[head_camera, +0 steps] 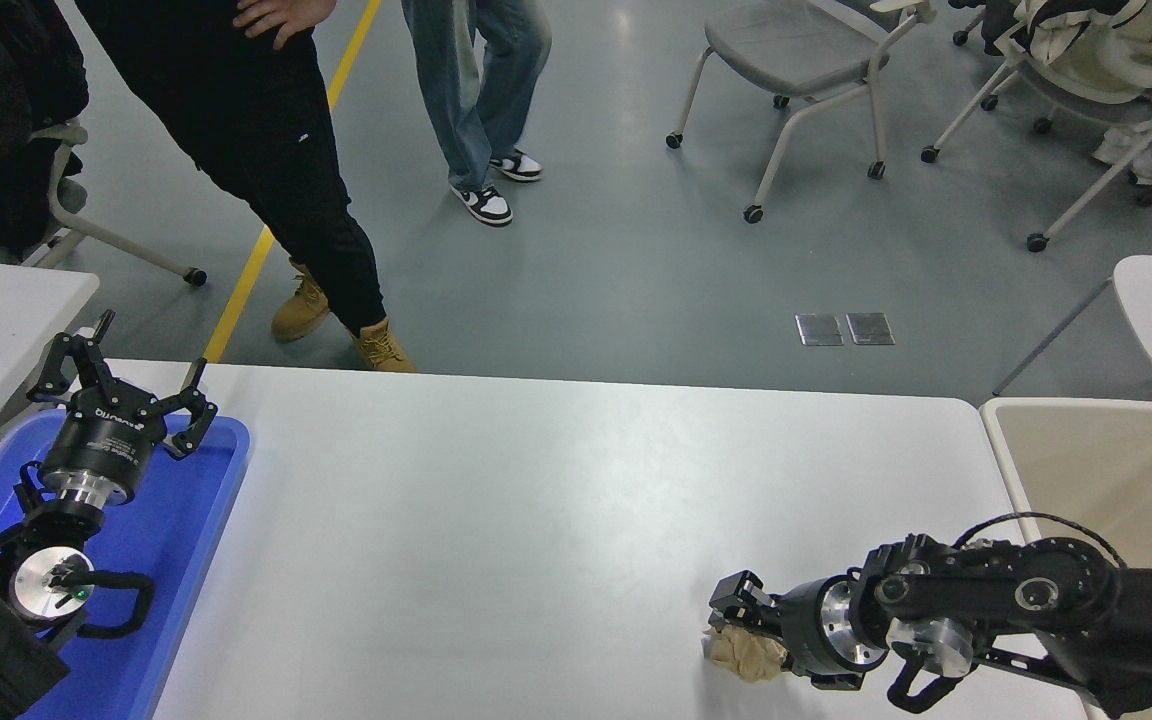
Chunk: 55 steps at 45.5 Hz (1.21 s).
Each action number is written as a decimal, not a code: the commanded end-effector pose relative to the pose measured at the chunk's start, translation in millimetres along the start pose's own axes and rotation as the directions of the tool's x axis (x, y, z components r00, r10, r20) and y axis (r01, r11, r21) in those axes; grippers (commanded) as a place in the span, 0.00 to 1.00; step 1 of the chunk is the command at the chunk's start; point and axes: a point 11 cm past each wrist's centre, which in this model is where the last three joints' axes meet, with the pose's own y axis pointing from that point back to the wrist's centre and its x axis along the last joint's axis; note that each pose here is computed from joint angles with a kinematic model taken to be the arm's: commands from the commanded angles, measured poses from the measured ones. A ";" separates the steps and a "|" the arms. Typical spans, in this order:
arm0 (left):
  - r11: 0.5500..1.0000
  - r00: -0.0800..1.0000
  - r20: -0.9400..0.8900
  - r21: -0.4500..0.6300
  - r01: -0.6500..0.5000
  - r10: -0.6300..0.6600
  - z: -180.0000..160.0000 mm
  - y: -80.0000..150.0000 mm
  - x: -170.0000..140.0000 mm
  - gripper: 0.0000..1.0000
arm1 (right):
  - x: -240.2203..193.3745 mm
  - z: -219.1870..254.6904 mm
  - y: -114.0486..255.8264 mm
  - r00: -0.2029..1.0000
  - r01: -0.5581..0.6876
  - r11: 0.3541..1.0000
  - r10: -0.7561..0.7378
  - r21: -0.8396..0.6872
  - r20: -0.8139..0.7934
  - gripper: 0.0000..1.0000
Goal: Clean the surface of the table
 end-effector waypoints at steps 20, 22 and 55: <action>1.000 1.000 0.000 -0.001 0.001 -0.001 0.2 -0.3 -0.2 1.00 | 16.9 7.9 29.6 1.000 0.001 1.000 -0.001 -0.018 0.016 0.00; 1.000 1.000 0.001 0.000 -0.002 0.002 0.1 0.4 0.6 1.00 | 22.2 9.9 38.3 1.000 -0.007 1.000 0.007 -0.014 0.020 0.00; 1.000 1.000 0.000 -0.001 0.001 -0.001 0.2 -0.3 -0.2 1.00 | 122.9 35.3 233.3 0.993 -0.106 0.994 0.107 0.025 -0.051 0.00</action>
